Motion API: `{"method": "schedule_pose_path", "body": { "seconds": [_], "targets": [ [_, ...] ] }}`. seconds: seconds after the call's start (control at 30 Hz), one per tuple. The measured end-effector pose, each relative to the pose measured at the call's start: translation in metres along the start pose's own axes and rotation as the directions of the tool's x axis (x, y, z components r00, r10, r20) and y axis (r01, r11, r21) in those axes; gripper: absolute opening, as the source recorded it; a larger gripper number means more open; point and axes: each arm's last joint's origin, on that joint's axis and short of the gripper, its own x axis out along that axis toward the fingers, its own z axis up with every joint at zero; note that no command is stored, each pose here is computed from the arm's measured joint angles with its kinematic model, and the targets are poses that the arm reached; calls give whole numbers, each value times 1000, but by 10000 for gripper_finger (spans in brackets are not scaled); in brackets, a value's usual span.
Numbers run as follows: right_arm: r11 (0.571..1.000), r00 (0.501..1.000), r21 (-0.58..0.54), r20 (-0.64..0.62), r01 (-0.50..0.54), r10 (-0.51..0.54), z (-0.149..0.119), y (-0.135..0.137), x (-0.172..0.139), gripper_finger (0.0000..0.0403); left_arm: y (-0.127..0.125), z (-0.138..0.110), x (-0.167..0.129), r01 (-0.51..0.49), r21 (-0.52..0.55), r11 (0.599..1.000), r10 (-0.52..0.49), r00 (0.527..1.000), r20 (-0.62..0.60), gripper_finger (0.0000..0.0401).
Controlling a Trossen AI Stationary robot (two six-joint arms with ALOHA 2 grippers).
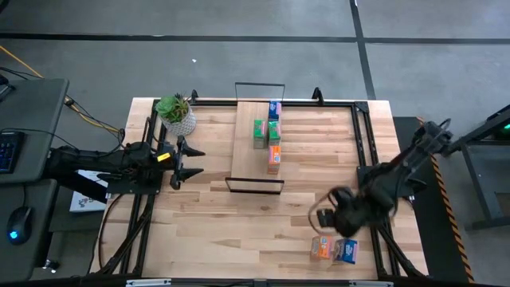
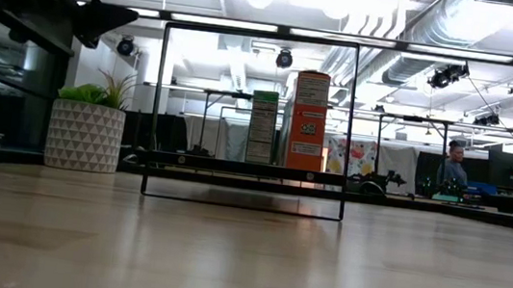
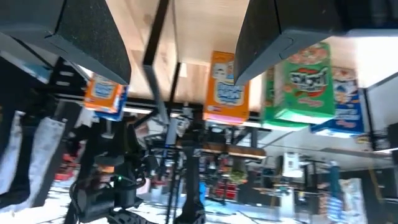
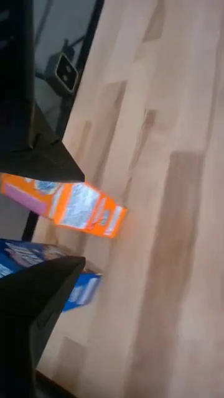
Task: Stack cereal on shelf
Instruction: Put the orange cereal box aligned with the other orange cereal box on the shelf
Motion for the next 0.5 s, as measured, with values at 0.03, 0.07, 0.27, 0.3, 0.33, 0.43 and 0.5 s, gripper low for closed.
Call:
{"method": "schedule_pose_path", "body": {
  "seconds": [0.03,0.07,0.27,0.3,0.33,0.43,0.5],
  "targets": [
    [1000,1000,20,11,8,-8,-7,1,3,197,0,0,0,15,0,1000,-15,1000,-1,275],
    [999,1000,37,27,13,-14,-14,2,6,197,-1,0,0,24,0,1000,-24,1000,-3,275],
    [996,991,65,113,59,-66,-35,20,17,197,-1,0,0,43,1,999,-43,999,-4,275],
    [995,989,64,126,72,-79,-38,24,16,197,-1,0,0,43,1,999,-43,999,-5,275],
    [995,987,65,134,82,-90,-40,29,15,197,-1,0,0,43,1,999,-43,999,-5,275],
    [989,978,72,156,132,-141,-48,42,8,197,-1,0,0,43,1,999,-43,999,-5,275],
    [981,966,86,180,174,-187,-53,49,4,197,-1,0,0,43,1,999,-43,999,-5,275]
  ]
}}
